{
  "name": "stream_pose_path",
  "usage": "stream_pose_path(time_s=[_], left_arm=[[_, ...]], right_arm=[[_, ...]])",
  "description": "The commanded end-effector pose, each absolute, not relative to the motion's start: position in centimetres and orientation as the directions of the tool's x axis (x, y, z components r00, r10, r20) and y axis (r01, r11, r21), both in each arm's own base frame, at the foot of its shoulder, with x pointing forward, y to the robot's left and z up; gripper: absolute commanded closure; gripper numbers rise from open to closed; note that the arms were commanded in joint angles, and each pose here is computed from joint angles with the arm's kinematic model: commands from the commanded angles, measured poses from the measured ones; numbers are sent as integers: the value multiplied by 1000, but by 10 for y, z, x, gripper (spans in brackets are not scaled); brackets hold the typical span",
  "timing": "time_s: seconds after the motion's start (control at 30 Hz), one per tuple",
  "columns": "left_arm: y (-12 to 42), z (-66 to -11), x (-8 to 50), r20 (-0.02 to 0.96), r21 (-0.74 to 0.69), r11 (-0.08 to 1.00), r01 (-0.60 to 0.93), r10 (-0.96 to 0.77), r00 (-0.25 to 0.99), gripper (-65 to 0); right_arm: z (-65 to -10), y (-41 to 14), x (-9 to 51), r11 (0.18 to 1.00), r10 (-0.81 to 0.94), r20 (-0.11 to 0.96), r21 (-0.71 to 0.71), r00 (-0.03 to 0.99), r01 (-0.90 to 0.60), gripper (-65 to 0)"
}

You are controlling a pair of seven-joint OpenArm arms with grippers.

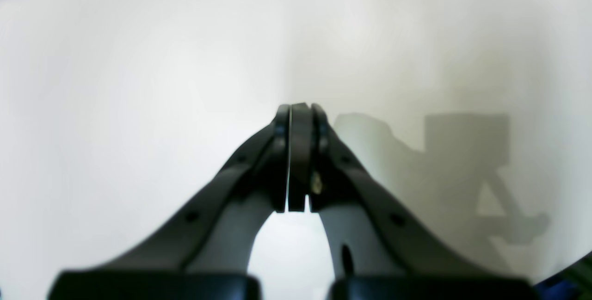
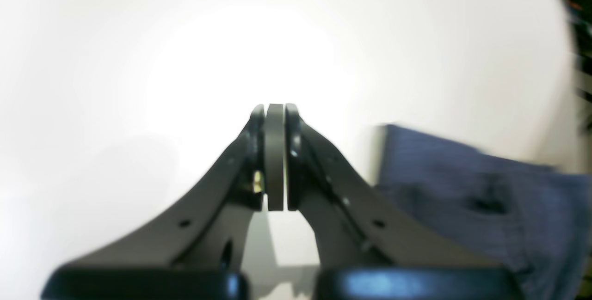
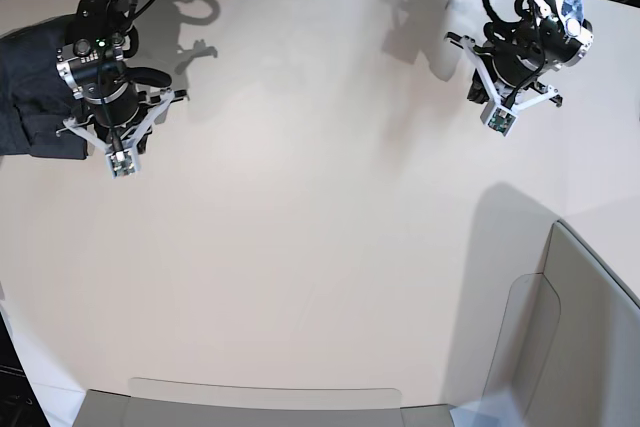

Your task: Layout the t-shirt on the table in an organized manner, then fold the t-shirt properly

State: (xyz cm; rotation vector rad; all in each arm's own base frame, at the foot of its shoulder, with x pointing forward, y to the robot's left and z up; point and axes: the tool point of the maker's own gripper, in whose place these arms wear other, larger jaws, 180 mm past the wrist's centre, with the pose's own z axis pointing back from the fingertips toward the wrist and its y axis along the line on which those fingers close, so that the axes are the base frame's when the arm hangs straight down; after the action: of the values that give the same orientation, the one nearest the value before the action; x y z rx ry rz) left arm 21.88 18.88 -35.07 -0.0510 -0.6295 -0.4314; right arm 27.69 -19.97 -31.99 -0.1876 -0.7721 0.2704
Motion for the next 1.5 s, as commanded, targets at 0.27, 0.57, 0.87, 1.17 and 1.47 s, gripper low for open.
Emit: stream_pose_path(time_s=[0.27, 0.57, 0.87, 1.17, 1.47], left_arm=[[182, -373, 153, 526, 8, 888, 461, -396, 753, 0], [181, -374, 148, 528, -2, 893, 449, -380, 759, 0], [159, -361, 166, 662, -51, 909, 413, -280, 696, 0], [144, -334, 126, 822, -181, 932, 313, -32, 569, 0], [171, -327, 70, 804, -200, 967, 158, 69, 591, 0]], right_arm=[[-359, -163, 221, 929, 368, 580, -203, 727, -309, 0], [-349, -145, 186, 928, 330, 767, -156, 550, -339, 0], [-290, -133, 151, 874, 395, 906, -321, 150, -365, 0], [-307, -131, 95, 888, 359, 885, -227, 295, -401, 0], [-324, -136, 53, 896, 342, 834, -152, 432, -417, 0]])
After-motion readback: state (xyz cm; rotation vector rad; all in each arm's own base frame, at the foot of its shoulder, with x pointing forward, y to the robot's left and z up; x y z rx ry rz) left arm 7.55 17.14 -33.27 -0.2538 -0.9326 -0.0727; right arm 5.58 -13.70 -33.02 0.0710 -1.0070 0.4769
